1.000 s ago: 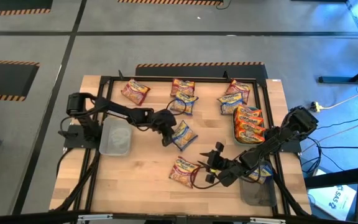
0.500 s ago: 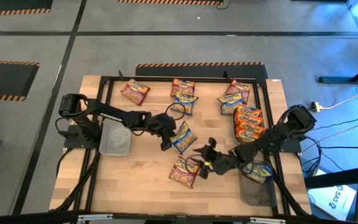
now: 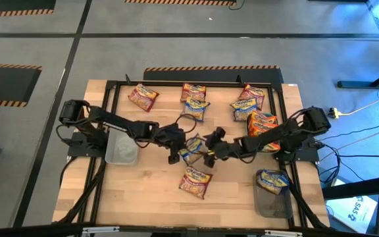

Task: Sort Maruchan noodles
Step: Put the blue noodle pack into the black bin

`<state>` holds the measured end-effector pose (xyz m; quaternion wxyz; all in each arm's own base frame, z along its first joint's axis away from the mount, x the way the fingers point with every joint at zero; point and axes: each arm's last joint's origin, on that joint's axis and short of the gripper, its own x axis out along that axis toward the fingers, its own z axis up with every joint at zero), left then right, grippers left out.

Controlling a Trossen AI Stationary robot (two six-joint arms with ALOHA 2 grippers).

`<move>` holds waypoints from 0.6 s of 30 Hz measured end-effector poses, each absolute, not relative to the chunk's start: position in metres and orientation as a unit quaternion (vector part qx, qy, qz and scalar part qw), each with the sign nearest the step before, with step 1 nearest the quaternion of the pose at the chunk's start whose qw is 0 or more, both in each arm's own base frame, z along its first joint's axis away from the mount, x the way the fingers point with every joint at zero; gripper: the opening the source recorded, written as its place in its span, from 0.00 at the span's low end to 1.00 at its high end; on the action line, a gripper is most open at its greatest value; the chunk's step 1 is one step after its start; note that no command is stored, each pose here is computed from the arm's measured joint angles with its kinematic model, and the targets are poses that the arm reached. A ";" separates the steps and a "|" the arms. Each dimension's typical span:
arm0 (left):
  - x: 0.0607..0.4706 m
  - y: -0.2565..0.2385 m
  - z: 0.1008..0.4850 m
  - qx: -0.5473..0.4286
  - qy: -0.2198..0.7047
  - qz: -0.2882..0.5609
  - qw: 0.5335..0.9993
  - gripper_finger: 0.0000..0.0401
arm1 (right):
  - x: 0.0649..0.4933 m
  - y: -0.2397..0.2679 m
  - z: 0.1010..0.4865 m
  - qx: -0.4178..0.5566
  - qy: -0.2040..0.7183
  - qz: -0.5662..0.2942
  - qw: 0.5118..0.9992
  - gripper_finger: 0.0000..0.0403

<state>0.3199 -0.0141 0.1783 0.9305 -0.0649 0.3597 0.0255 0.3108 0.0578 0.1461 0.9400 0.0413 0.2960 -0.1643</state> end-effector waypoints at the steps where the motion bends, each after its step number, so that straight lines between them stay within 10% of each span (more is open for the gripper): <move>1: 0.320 -0.015 0.178 -0.062 0.360 0.023 0.931 0.00 | 0.309 0.058 0.146 0.038 0.305 -0.160 0.938 0.85; 18: 0.321 -0.022 0.181 -0.055 0.344 0.036 0.937 0.00 | 0.307 0.039 0.140 0.022 0.367 -0.104 0.924 0.81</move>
